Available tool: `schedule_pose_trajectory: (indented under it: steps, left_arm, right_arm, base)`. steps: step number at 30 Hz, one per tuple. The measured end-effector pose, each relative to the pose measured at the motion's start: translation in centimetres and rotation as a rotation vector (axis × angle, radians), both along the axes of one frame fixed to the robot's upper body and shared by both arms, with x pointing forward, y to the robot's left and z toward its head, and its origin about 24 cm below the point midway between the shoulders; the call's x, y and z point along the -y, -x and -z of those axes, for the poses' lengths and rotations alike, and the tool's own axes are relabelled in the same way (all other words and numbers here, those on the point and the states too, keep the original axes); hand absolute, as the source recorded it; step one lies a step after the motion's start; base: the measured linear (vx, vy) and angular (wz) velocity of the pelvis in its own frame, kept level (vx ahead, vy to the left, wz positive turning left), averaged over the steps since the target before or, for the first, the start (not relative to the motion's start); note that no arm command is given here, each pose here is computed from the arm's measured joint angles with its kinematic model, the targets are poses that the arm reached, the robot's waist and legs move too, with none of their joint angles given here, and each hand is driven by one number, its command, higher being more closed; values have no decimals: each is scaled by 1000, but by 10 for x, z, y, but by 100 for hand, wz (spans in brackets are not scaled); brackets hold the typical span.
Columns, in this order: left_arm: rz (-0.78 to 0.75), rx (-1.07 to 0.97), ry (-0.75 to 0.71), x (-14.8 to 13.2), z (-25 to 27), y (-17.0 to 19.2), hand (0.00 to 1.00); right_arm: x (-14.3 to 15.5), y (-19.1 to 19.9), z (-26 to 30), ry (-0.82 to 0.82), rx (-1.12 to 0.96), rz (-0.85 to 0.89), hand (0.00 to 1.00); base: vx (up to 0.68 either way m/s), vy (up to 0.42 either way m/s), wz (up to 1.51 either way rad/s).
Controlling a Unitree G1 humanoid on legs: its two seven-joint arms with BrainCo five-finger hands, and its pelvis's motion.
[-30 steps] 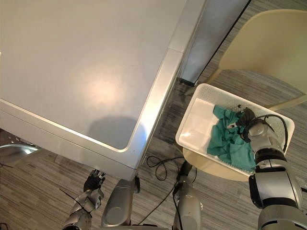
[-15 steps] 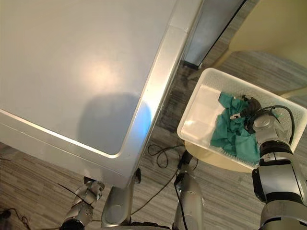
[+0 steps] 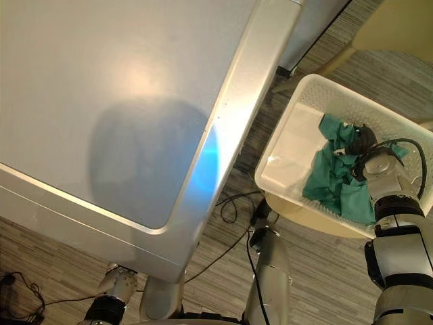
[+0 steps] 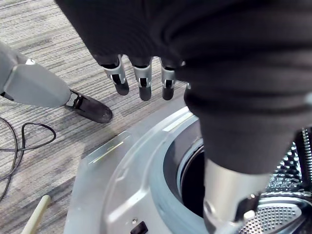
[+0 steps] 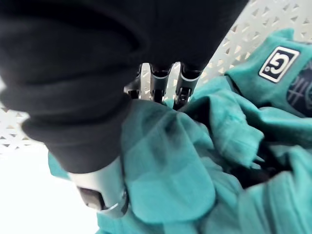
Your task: Pick up the laundry basket with both hands and put the clothes into the washing machine.
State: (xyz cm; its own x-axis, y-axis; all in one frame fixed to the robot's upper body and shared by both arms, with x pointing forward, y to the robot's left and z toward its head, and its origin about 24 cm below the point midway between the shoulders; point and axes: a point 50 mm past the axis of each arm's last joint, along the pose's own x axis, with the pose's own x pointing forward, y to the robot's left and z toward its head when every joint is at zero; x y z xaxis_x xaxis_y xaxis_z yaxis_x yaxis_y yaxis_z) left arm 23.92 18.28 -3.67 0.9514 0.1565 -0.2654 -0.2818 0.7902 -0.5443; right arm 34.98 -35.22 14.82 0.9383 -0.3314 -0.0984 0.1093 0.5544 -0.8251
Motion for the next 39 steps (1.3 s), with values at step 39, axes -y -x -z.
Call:
schedule_pose_trajectory:
  steps: [39]
  left_arm:
    - [-8,-295,-69,-25,52,52,0]
  right_arm:
    - [14,39,75,-556,127,266,100]
  base:
    - [18,-18,4]
